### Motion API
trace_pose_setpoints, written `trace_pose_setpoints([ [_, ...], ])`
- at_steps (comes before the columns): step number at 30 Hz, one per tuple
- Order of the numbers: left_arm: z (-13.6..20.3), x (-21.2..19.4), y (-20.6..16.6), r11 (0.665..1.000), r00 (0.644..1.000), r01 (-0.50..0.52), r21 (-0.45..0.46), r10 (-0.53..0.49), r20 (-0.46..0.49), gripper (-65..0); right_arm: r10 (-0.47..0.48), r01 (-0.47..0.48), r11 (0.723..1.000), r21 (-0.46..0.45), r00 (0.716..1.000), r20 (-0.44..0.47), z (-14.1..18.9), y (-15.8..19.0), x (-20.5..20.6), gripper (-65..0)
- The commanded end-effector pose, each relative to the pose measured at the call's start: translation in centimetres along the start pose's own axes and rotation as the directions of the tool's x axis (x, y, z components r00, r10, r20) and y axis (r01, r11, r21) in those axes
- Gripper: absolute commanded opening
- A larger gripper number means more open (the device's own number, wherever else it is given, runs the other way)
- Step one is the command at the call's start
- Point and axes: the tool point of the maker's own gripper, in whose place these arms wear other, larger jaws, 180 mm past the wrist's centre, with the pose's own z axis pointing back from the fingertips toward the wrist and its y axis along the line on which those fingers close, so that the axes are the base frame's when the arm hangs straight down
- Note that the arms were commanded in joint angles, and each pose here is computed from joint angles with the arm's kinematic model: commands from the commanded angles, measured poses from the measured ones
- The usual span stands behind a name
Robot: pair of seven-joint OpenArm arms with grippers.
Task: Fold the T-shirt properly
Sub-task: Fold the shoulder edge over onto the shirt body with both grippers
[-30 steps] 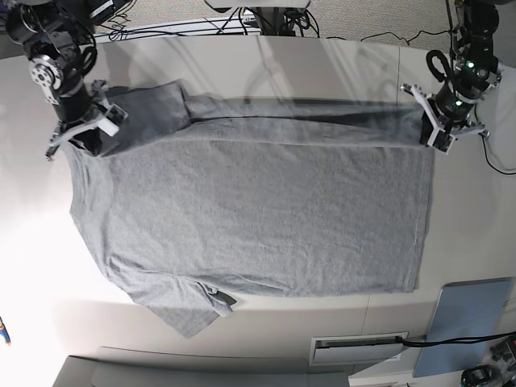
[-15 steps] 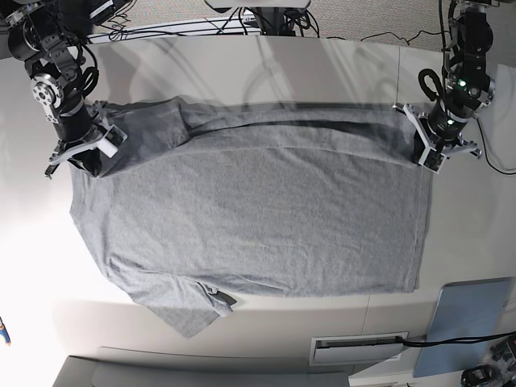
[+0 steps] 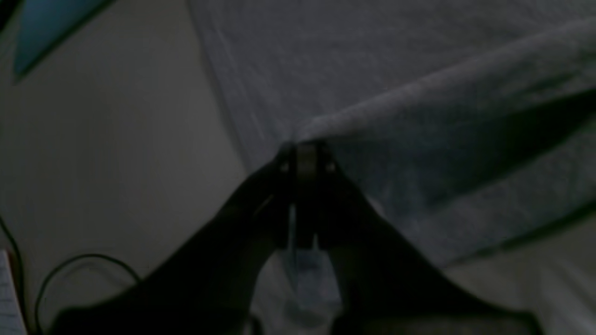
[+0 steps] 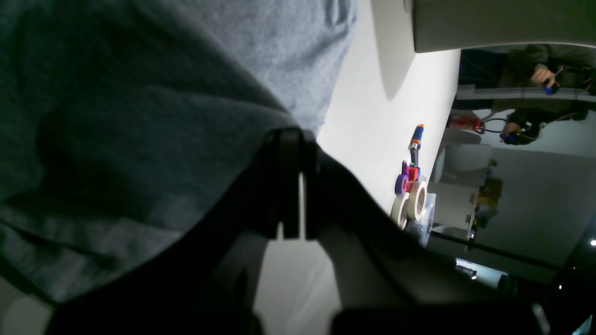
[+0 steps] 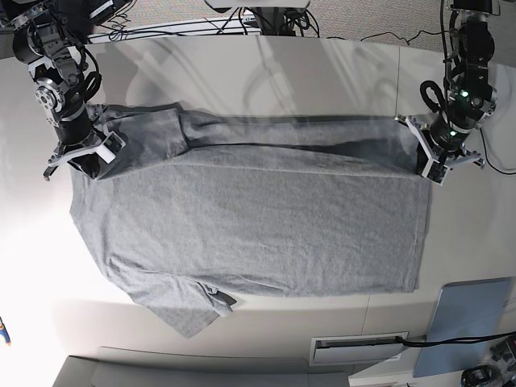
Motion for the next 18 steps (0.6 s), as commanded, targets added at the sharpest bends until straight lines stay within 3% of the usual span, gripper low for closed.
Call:
trace_pose_setpoints([
  [1, 0.3, 1.3, 1.0, 1.000, 0.999, 0.014, 0.022, -0.014, 0.040, -65.0, 0.008, -0.008, 0.998, -0.065, 1.000, 0.011, 0.0, -2.0, 0.3, -65.0],
  [14, 0.3, 1.3, 1.0, 1.000, 0.999, 0.013, 0.022, -0.014, 0.040, -65.0, -0.041, 0.042, 0.994, -0.097, 0.999, 0.012, -0.5, -3.3, 0.7, -65.0],
  [16, 0.3, 1.3, 1.0, 1.000, 0.999, 0.013, 0.022, -0.014, 0.040, -65.0, -0.048, 0.049, 0.994, -0.097, 0.999, 0.009, -0.6, -3.4, 0.7, -54.0],
  [18, 0.3, 1.3, 1.0, 1.000, 0.999, 0.013, 0.023, -0.014, 0.040, -50.6, -0.048, 0.049, 0.994, -0.097, 0.999, 0.008, -0.6, -3.3, 0.7, -41.8],
])
